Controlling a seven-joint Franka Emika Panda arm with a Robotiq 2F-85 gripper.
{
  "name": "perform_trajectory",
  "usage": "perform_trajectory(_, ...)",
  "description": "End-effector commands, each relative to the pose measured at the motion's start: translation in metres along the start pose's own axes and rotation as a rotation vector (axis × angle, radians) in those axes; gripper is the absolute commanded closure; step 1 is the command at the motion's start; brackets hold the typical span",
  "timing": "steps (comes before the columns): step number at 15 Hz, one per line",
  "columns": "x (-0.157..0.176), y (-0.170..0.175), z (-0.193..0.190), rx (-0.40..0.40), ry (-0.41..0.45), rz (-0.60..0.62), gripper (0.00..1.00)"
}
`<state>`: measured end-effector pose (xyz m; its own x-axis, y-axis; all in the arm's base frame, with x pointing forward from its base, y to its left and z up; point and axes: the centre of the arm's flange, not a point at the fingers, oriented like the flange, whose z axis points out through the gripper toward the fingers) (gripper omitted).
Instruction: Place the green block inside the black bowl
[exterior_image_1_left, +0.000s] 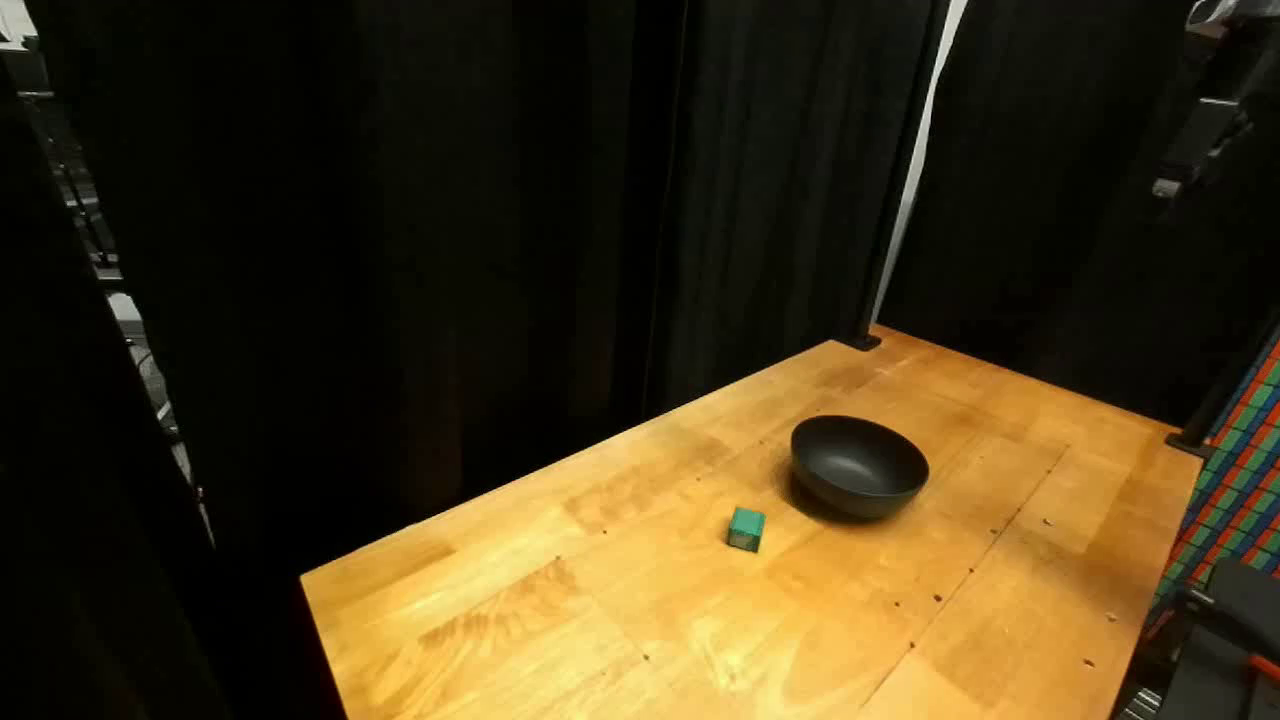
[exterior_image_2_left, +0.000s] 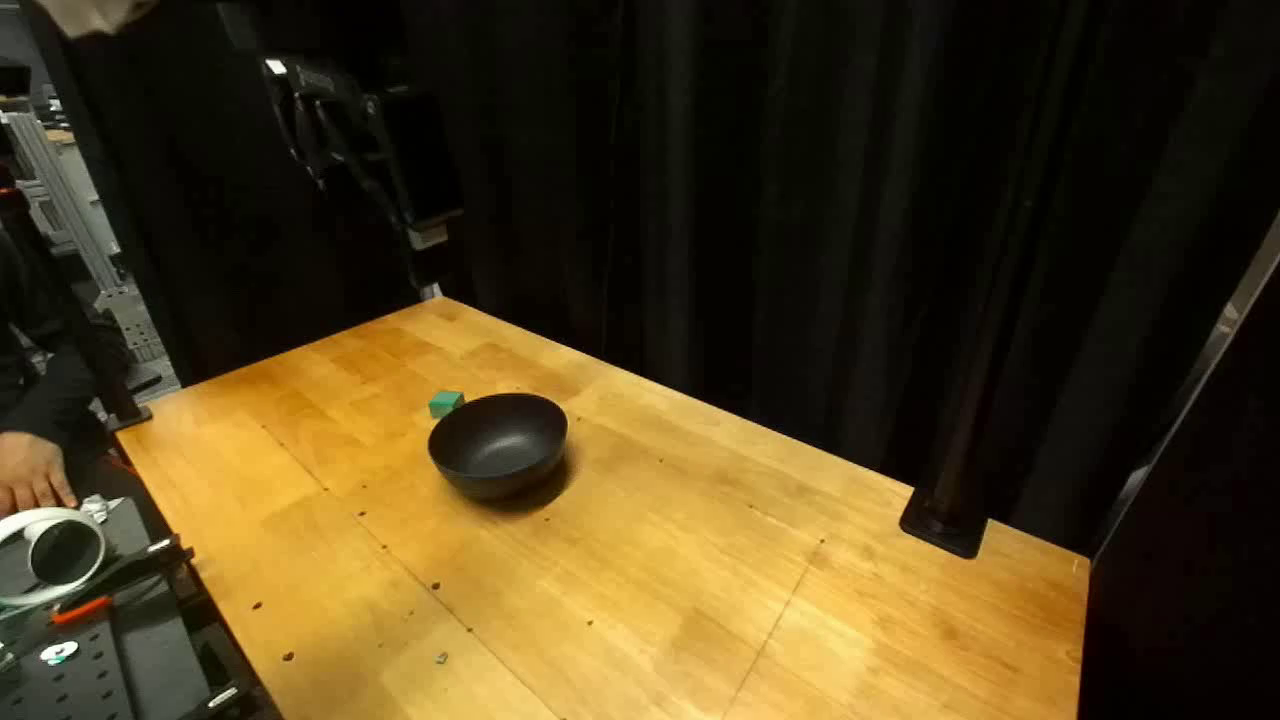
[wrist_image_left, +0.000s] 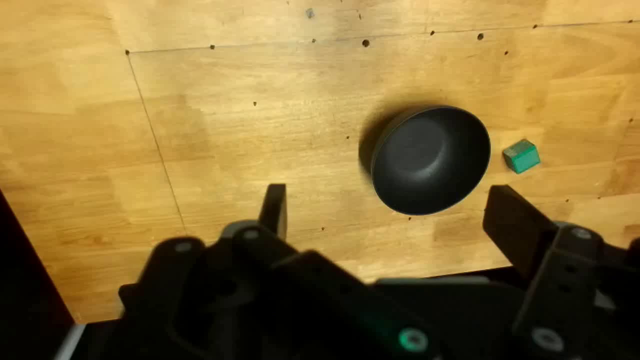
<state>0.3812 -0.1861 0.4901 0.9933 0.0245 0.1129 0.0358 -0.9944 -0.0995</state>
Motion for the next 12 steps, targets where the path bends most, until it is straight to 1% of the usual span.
perform_trajectory(1, 0.001, 0.000, -0.003, -0.002, 0.006, 0.000, 0.00)
perform_trajectory(4, 0.002, 0.001, -0.008, -0.006, 0.017, 0.000, 0.00)
perform_trajectory(5, 0.007, -0.007, 0.000, -0.046, 0.006, -0.001, 0.00)
perform_trajectory(6, 0.016, -0.022, 0.012, -0.093, -0.005, -0.023, 0.00)
perform_trajectory(7, 0.023, -0.035, 0.022, -0.119, -0.021, -0.052, 0.00)
perform_trajectory(9, 0.040, -0.072, 0.051, -0.161, -0.041, -0.114, 0.00)
perform_trajectory(12, 0.063, -0.134, 0.096, -0.169, -0.070, -0.196, 0.00)
